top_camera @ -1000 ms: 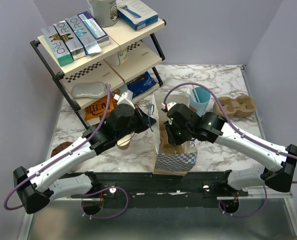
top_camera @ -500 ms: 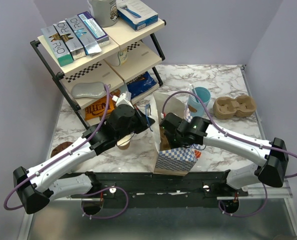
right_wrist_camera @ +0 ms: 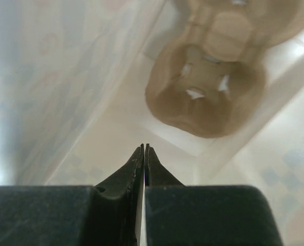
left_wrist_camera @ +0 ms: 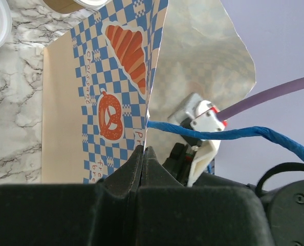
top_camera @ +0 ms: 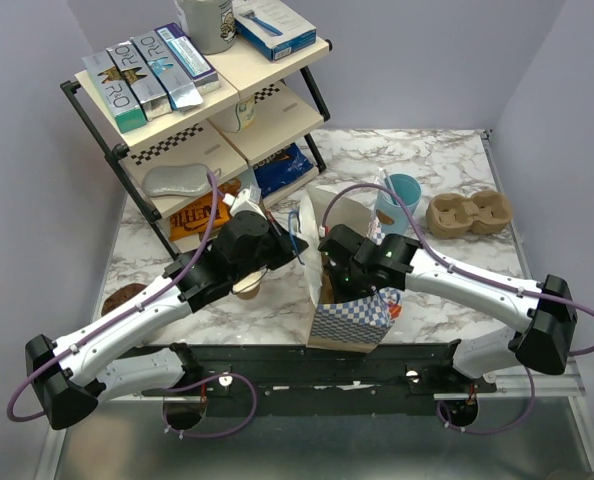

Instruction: Pack the takeout coffee

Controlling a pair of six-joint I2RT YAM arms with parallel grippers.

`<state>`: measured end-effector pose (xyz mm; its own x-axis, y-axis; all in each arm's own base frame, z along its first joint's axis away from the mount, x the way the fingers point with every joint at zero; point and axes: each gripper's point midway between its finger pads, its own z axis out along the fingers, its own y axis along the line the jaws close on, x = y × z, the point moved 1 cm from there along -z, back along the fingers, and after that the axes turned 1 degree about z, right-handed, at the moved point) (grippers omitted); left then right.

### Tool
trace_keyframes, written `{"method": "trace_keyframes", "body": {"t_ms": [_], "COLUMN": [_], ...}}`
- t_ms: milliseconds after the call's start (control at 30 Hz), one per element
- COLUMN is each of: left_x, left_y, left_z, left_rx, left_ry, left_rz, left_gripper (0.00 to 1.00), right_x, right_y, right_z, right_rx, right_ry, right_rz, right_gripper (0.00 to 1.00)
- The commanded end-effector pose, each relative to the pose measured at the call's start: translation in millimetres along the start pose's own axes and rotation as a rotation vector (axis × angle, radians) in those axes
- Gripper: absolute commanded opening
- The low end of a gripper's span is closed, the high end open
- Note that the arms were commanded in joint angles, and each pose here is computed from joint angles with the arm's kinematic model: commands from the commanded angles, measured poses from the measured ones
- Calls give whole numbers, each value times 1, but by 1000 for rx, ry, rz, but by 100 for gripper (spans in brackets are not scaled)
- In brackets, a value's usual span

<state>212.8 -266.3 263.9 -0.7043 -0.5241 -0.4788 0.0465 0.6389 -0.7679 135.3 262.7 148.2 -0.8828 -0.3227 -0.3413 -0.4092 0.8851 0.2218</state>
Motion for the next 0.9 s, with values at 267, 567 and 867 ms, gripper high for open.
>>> {"method": "trace_keyframes", "body": {"t_ms": [267, 567, 867], "left_x": [6, 6, 5], "left_y": [21, 20, 9], "left_z": [9, 7, 1], "left_rx": [-46, -37, 5], "left_ry": [-15, -17, 8], "left_rz": [8, 17, 114], "left_gripper": [0, 0, 0], "right_x": [26, 11, -36], "right_y": [-10, -6, -6], "right_z": [55, 52, -38], "right_rx": [23, 6, 28], "right_ry": [80, 3, -219], "right_rz": [17, 12, -4], "right_gripper": [11, 11, 33]}}
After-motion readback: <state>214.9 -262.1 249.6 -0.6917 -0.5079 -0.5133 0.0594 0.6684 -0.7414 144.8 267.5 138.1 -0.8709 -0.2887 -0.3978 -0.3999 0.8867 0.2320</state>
